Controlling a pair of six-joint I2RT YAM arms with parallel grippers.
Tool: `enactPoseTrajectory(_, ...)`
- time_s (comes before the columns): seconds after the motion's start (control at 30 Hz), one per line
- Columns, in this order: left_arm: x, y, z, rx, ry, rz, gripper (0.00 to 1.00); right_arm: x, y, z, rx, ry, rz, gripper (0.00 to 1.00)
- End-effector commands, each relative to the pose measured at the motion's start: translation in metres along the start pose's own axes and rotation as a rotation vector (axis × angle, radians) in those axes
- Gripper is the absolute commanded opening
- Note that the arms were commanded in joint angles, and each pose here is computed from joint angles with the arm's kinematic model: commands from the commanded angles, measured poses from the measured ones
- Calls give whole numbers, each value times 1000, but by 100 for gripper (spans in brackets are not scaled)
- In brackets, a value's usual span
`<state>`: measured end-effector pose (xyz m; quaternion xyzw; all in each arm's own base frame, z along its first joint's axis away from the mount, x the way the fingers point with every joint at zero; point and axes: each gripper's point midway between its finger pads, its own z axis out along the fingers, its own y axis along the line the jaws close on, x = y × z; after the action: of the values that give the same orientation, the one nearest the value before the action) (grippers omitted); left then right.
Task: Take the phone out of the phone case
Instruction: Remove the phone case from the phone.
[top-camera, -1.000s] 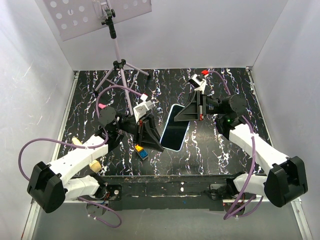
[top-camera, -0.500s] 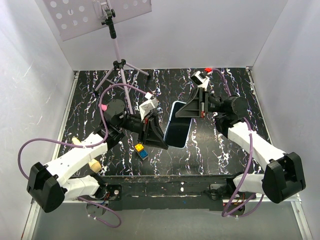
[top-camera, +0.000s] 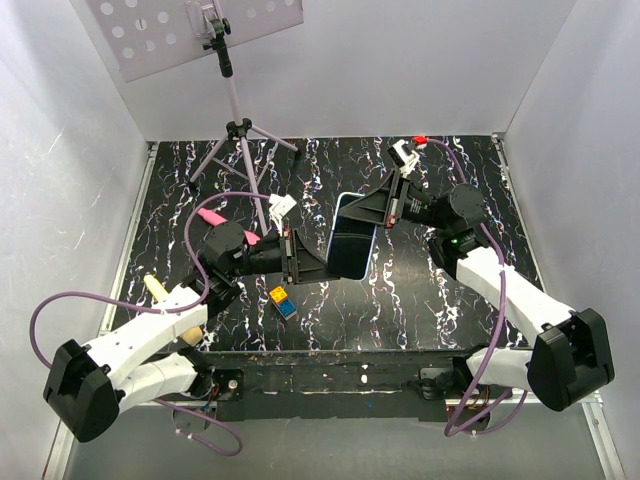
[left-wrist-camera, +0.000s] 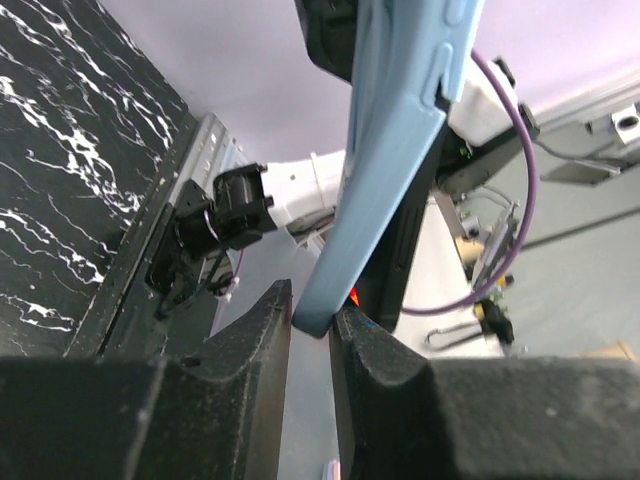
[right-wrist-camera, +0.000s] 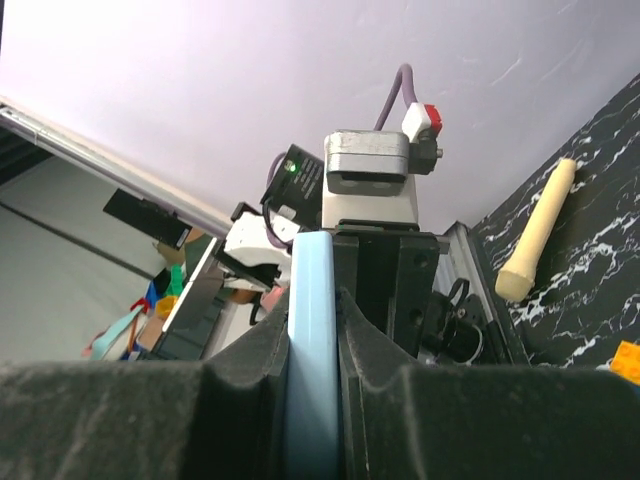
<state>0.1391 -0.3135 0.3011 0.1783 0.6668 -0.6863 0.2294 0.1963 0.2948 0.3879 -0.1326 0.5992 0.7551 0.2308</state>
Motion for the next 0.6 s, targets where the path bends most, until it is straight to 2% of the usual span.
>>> enactPoseTrajectory(0.0, -45, 72, -8, -325, -299, -142, 23, 23, 65, 12, -145, 18, 17, 1)
enactPoseTrajectory(0.07, -48, 71, -7, -321, -312, -160, 29, 24, 64, 16, -135, -3, 10, 1)
enactPoseTrajectory(0.17, -49, 73, -3, -315, -306, -181, 29, 24, 62, 22, -114, -37, -29, 1)
enactPoseTrajectory(0.3, -46, 84, -8, -363, -315, -146, 7, 18, 61, 25, -78, -75, -24, 1)
enactPoseTrajectory(0.33, -48, 92, -15, -413, -337, -112, 2, 15, 59, 25, -65, -86, -6, 1)
enactPoseTrajectory(0.4, -49, 117, -35, -577, -383, -65, 0, 11, 56, 26, -41, -112, 63, 1)
enactPoseTrajectory(0.5, -58, 153, -80, -855, -508, 17, 0, 2, 69, 21, -140, -175, 196, 1)
enactPoseTrajectory(0.57, -69, 159, -99, -928, -594, 72, 0, -4, 79, 17, -225, -207, 298, 1)
